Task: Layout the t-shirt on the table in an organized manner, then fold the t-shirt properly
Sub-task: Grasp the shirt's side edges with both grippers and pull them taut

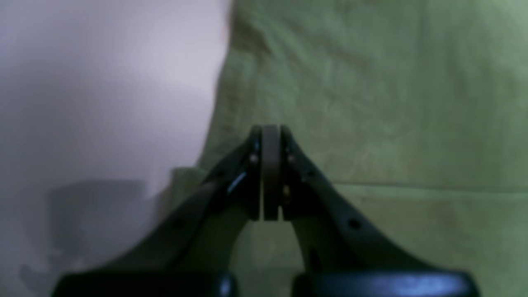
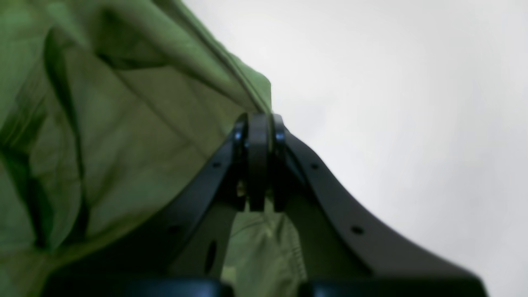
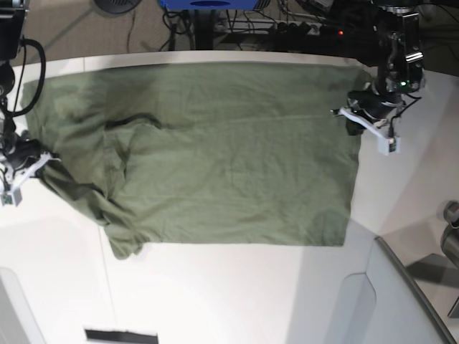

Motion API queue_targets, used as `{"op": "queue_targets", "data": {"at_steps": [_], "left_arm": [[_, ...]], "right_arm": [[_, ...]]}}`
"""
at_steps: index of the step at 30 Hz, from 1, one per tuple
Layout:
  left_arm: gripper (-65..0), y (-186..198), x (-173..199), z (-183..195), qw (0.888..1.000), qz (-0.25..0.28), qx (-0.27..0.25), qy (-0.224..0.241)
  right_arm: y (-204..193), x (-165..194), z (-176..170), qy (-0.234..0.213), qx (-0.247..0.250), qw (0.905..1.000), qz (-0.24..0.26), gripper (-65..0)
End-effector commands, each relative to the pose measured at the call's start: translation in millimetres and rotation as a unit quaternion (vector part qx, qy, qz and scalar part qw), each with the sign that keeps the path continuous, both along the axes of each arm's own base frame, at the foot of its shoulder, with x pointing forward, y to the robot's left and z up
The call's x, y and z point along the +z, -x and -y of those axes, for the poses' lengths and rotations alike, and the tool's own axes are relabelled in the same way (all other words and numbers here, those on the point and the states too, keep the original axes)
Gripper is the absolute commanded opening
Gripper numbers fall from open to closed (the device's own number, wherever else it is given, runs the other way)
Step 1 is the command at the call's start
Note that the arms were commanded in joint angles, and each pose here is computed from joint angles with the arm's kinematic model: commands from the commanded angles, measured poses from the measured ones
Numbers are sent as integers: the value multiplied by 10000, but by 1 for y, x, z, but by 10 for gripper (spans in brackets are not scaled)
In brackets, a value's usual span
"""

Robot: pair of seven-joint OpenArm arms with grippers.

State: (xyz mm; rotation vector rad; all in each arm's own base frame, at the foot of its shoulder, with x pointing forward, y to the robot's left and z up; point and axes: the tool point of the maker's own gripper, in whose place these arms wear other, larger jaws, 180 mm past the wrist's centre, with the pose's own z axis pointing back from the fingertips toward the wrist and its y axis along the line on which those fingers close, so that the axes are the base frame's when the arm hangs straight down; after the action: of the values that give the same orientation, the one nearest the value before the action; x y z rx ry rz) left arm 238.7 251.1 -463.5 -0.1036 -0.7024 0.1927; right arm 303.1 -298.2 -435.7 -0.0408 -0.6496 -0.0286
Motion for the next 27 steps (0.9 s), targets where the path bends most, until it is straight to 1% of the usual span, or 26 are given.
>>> {"op": "queue_targets", "data": {"at_steps": [1, 5, 7, 9, 14, 18, 19, 20, 22, 24, 25, 26, 27], "left_arm": [[-650, -9, 7, 0, 9998, 156, -69, -82], [-650, -7, 0, 5, 10000, 72, -35, -59], [-650, -12, 2, 7, 9999, 124, -66, -52], [-650, -13, 2, 7, 9999, 132, -64, -51], [-650, -15, 4, 6, 9999, 152, -42, -56], [-650, -15, 4, 5, 9998, 160, -44, -64], [-650, -15, 4, 5, 9998, 160, -44, -64], [-650, -15, 4, 5, 9998, 160, -44, -64], [-650, -15, 4, 5, 9998, 160, -44, -64], [-650, -14, 3, 4, 9999, 140, -30, -61], [-650, -14, 2, 4, 9999, 126, -26, -64], [-650, -13, 0, 3, 9999, 90, -15, -57], [-650, -12, -2, 3, 10000, 69, -8, -52]], "right_arm": [[-7, 14, 2, 57, 38, 9998, 203, -650], [6, 18, -14, 47, 211, 9994, 274, -650], [13, 20, -20, 60, 292, 9991, 292, -650], [23, 16, -33, -36, 335, 9991, 257, -650], [55, -3, -46, -180, 336, 9993, -39, -650], [67, -13, -54, -305, 286, 9990, -178, -638], [70, -15, -54, -306, 285, 9989, -216, -614], [72, -16, -54, -307, 285, 9988, -270, -564], [79, -18, -55, -301, 302, 9979, -496, -434], [74, -11, -57, -272, 362, 9979, -457, -321], [70, -4, -59, -250, 406, 9983, -344, -279], [63, 6, -60, -209, 452, 9986, -192, -255], [59, 16, -56, -150, 433, 9989, -58, -251]]}}
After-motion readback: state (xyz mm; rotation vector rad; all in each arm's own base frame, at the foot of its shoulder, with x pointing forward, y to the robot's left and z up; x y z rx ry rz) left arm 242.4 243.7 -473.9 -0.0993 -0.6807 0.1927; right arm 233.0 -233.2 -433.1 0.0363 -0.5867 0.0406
